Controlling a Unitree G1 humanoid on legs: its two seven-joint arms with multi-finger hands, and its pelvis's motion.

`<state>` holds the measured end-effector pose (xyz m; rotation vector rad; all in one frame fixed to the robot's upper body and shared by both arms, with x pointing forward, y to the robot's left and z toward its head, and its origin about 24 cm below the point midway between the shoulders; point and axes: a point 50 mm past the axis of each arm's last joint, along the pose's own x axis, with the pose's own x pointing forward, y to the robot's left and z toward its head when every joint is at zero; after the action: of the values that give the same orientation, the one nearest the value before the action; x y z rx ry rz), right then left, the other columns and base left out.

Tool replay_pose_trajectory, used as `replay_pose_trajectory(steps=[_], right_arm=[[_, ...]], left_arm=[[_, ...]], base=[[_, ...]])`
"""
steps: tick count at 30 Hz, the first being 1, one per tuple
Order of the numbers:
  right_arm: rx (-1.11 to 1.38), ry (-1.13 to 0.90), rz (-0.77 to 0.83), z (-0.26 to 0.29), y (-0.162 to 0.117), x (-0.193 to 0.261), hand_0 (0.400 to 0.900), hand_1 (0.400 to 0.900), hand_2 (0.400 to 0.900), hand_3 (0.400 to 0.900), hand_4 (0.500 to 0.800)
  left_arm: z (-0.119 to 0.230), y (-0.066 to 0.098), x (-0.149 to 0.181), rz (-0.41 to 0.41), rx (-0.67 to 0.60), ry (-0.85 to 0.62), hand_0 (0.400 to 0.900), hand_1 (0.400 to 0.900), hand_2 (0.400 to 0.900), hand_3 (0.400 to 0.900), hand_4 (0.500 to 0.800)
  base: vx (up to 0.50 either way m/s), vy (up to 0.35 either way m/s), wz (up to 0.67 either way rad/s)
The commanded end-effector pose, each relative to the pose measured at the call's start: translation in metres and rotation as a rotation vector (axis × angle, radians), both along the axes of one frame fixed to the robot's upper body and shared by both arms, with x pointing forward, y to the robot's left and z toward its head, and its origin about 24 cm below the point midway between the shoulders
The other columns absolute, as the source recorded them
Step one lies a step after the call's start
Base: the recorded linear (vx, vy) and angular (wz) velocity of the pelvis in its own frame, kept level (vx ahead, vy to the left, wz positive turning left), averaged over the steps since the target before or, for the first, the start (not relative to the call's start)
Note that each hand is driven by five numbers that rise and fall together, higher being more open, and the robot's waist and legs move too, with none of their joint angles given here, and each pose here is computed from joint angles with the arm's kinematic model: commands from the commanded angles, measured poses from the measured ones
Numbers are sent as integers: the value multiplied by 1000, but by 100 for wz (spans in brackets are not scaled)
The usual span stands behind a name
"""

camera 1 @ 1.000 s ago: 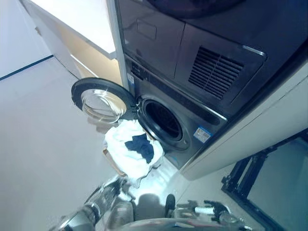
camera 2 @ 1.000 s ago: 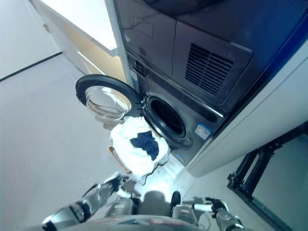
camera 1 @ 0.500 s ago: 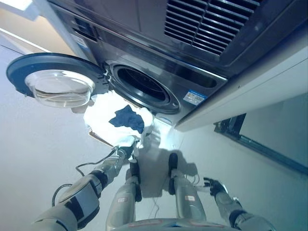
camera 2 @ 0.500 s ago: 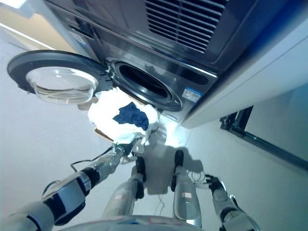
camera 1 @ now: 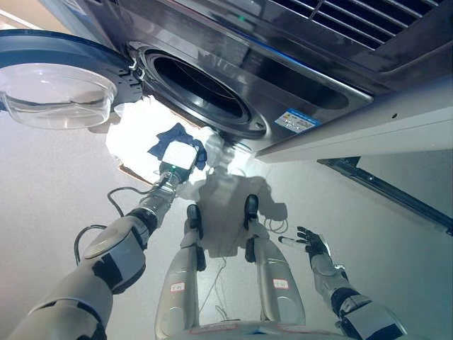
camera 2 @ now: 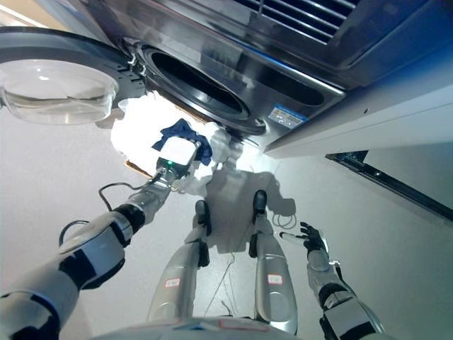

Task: Put the clothes in the basket into the washing machine.

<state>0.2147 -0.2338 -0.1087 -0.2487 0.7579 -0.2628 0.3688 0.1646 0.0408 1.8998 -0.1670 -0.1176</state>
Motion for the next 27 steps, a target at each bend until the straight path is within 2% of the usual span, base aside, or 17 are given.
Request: replay_pose_trajectory(steps=[1,9,16,21,26,27], right_arm=[[-42,-18,-12,2,-11,-6,900,900,900,900,800],[-25,-125,-58,18,-20,10,900,900,900,900,800],[-5,-194,-117,27,-27,16,900,900,900,900,800],[41,-232,-124,32,-23,22,900,900,900,900,800],[84,-310,-133,41,-18,31,900,900,900,900,800],[89,-321,-135,44,-19,33,900,900,900,900,800]], left_arm=[[47,3,20,4,9,-200,900,900,900,900,800],[82,11,33,27,41,-282,900,900,900,900,800],[114,29,41,96,50,-338,900,900,900,900,800],[140,41,46,139,65,-381,900,900,900,900,800],[159,46,47,157,82,-428,900,900,900,900,800],[161,48,48,167,94,-427,814,814,814,814,748]], base=[[3,-31,-7],[-9,-22,2],[29,35,-10],[-20,27,-6],[-19,11,-3],[-16,25,-8]])
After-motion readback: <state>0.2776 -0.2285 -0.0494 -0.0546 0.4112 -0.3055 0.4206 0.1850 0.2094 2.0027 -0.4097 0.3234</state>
